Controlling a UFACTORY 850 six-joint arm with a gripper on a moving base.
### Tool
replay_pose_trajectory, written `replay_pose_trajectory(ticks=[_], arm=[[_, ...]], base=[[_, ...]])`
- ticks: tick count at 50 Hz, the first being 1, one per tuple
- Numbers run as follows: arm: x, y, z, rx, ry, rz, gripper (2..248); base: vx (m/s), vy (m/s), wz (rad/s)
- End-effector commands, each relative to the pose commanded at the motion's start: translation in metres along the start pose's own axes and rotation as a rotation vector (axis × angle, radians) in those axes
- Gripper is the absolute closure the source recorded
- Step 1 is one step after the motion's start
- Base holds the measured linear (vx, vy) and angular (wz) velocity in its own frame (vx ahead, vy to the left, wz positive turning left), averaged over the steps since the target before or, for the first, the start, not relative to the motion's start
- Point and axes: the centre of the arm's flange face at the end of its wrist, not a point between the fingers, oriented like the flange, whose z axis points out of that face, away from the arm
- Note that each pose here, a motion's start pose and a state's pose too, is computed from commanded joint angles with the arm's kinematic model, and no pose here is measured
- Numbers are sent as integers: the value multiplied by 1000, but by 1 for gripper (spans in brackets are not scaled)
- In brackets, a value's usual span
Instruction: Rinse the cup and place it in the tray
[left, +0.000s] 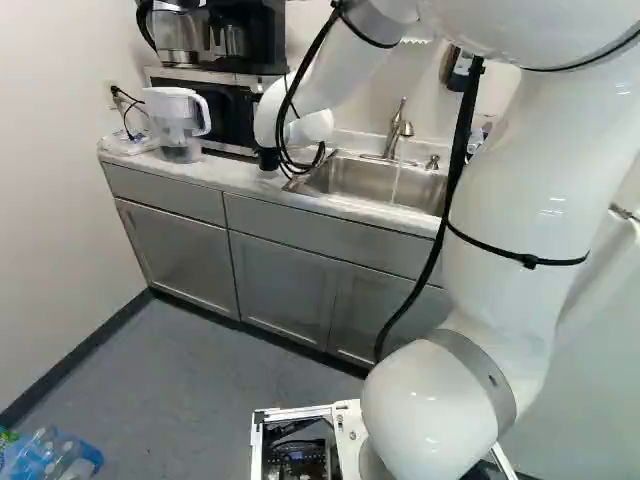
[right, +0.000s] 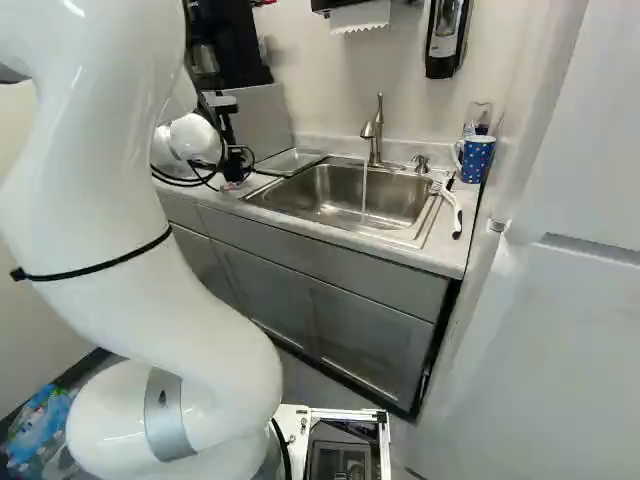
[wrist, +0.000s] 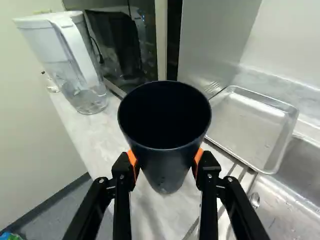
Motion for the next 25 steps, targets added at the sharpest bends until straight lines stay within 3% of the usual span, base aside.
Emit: replay_pose_trajectory(ticks=[25], arm=[[34, 34, 10, -54, 58, 21, 128]], base=[[0, 0, 0]])
